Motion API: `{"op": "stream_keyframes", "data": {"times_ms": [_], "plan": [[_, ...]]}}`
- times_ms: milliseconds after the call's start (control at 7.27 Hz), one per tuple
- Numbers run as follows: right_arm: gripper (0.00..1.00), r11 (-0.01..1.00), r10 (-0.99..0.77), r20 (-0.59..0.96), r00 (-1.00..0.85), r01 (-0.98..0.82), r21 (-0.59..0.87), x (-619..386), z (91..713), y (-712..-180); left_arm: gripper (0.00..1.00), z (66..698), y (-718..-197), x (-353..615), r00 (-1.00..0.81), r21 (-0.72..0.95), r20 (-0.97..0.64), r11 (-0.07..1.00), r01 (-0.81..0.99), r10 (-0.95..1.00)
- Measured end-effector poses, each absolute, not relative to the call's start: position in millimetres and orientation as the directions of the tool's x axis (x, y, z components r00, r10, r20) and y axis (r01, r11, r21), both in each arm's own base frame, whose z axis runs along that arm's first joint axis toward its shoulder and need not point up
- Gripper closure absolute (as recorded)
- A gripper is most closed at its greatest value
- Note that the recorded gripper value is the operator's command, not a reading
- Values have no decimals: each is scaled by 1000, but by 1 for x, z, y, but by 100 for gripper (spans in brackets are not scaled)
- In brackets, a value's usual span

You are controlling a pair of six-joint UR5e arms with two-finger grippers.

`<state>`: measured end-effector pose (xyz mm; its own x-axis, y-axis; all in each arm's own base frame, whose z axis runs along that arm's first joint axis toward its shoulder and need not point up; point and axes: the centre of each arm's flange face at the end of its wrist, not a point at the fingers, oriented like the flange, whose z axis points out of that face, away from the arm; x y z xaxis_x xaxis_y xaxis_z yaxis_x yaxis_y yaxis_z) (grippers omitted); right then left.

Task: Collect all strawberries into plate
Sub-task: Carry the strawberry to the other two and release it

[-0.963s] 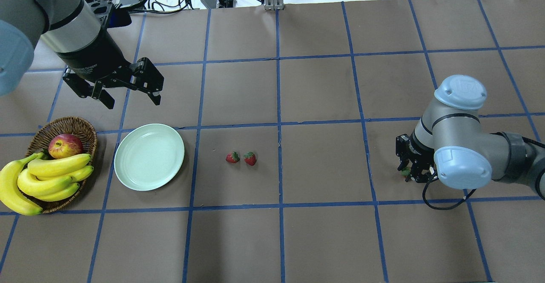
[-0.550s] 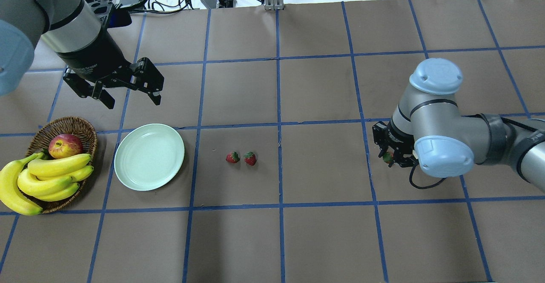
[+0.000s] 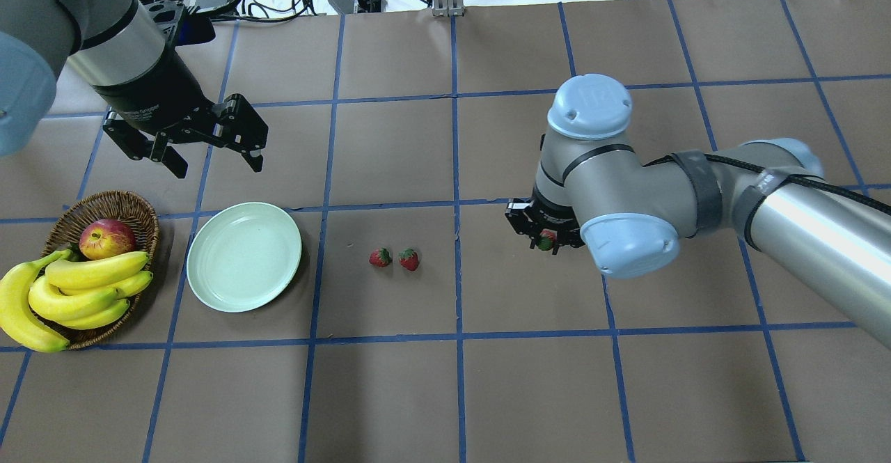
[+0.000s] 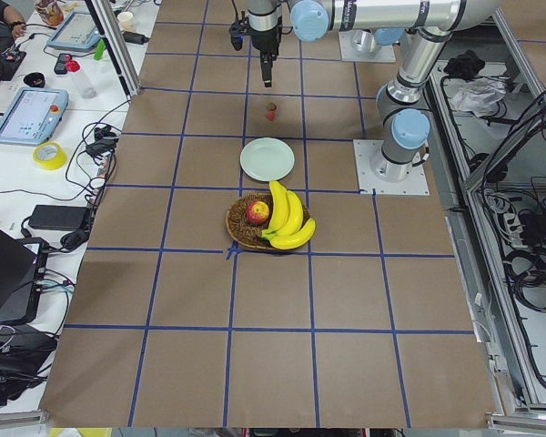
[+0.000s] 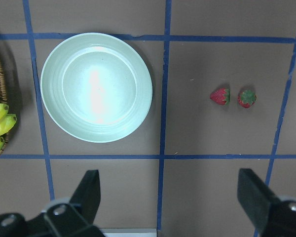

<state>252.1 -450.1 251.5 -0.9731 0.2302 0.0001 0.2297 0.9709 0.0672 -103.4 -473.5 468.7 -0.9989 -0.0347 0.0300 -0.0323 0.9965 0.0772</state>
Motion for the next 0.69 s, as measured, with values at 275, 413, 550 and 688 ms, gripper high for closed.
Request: {"op": "stream_keyframes", "data": {"times_ms": [275, 413, 550, 688], "plan": [[100, 999, 13, -36, -999, 12, 35, 322, 255, -452, 0, 469, -474, -103, -999, 77, 30, 996, -32, -35], [100, 997, -79, -46, -996, -80, 8, 355, 246, -448, 0, 469, -474, -103, -999, 77, 30, 996, -32, -35], [100, 990, -142, -52, -989, -141, -17, 378, 232, -447, 0, 468, -474, -103, -999, 78, 31, 996, -32, -35], [100, 983, -180, -56, -982, -178, -35, 389, 217, -447, 0, 468, -474, -103, -999, 78, 30, 996, -32, -35]]}}
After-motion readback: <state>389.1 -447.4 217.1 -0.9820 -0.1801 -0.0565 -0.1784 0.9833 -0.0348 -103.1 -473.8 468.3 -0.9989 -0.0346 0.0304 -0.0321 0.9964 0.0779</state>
